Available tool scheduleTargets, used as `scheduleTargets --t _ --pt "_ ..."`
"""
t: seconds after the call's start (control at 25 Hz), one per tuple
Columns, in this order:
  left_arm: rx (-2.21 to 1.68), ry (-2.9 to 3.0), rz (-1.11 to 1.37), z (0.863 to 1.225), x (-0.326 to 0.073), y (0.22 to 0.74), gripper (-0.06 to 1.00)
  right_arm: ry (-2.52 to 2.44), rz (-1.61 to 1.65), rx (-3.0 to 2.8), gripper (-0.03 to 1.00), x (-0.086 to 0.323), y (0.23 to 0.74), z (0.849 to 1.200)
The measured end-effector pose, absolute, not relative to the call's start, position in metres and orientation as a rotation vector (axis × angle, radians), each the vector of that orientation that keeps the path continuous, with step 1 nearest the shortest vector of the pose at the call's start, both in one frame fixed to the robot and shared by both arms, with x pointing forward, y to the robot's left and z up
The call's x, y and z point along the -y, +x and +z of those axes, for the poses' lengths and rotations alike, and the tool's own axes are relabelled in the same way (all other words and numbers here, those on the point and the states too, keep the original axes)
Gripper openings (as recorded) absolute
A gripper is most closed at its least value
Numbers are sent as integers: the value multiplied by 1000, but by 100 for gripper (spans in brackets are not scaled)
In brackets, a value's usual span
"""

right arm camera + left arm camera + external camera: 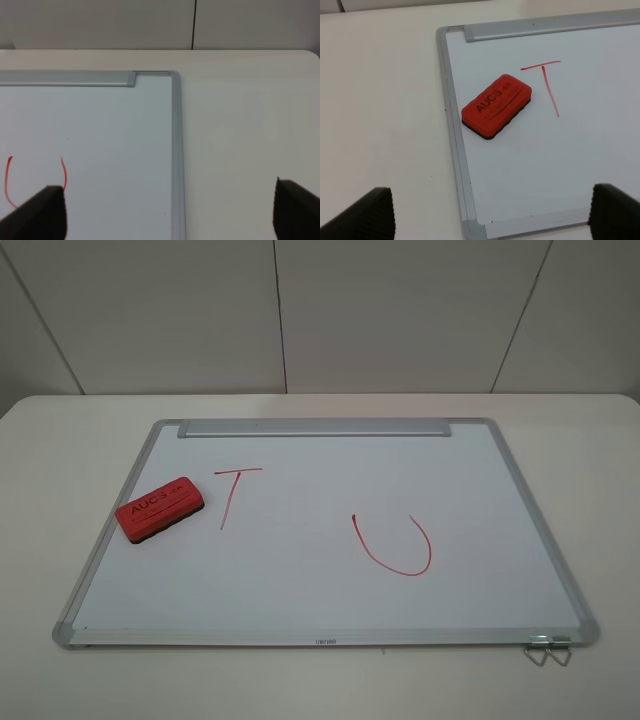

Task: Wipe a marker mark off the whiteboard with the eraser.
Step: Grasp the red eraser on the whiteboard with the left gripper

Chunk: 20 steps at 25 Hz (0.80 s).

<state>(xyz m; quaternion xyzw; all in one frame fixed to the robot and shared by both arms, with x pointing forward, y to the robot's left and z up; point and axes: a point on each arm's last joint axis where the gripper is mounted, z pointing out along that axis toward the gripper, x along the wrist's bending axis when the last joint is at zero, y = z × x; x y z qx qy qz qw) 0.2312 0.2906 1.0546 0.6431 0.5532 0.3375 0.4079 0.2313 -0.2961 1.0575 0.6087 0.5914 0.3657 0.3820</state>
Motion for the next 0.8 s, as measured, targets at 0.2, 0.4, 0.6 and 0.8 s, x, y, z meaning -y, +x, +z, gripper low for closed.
scheduleTargets --t 0.2,0.4,0.6,0.8 --pt "-1394 1621 851 1055 -291 231 77 1553 933 -1509 71 296 231 1057" --pt "-1394 1621 851 1055 -291 231 77 1553 933 -1509 71 296 231 1057" --pt "-1394 1621 851 1055 -291 231 77 1553 933 -1509 71 296 231 1057" --pt "-1394 1621 851 1055 -291 231 77 1553 933 -1509 71 296 231 1057"
